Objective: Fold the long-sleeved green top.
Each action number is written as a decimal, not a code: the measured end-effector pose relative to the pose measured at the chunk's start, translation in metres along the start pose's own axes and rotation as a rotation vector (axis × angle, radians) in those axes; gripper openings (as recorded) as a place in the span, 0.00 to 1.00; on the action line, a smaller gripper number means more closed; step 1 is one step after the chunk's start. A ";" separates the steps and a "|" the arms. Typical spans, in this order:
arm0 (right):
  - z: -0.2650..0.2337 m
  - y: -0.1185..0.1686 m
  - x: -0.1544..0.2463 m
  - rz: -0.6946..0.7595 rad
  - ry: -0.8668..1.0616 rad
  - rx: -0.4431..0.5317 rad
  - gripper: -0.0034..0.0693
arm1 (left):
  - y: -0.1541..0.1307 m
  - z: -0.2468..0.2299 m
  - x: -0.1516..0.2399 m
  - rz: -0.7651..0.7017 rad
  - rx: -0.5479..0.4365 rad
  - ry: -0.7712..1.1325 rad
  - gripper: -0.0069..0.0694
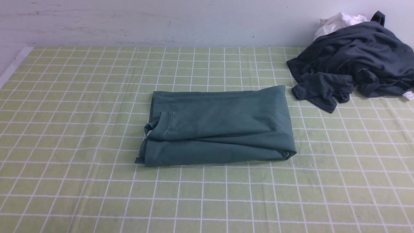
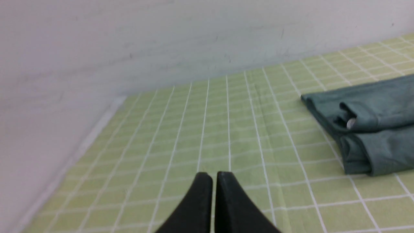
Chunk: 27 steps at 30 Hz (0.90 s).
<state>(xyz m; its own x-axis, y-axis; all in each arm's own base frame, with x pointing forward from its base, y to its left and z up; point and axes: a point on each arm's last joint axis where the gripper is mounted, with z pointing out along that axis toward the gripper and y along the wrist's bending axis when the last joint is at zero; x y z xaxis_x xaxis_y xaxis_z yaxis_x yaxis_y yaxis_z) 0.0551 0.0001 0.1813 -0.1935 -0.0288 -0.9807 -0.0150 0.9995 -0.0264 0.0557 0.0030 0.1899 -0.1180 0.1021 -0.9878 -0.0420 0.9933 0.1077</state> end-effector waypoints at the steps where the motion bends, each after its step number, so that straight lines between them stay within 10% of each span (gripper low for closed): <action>1: 0.000 0.000 0.000 0.001 -0.001 0.000 0.03 | 0.000 0.000 0.005 -0.046 -0.007 0.041 0.10; 27: 0.000 0.000 0.000 0.002 0.000 0.000 0.03 | -0.004 -0.001 0.019 -0.075 0.046 0.188 0.10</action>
<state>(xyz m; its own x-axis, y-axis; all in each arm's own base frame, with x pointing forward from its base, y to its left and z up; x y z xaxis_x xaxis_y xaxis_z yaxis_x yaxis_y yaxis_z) 0.0550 0.0001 0.1816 -0.1931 -0.0270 -0.9808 -0.0147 0.9996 -0.0246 0.0526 0.0011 0.1707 -0.2992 0.0202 -0.9540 -0.0124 0.9996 0.0251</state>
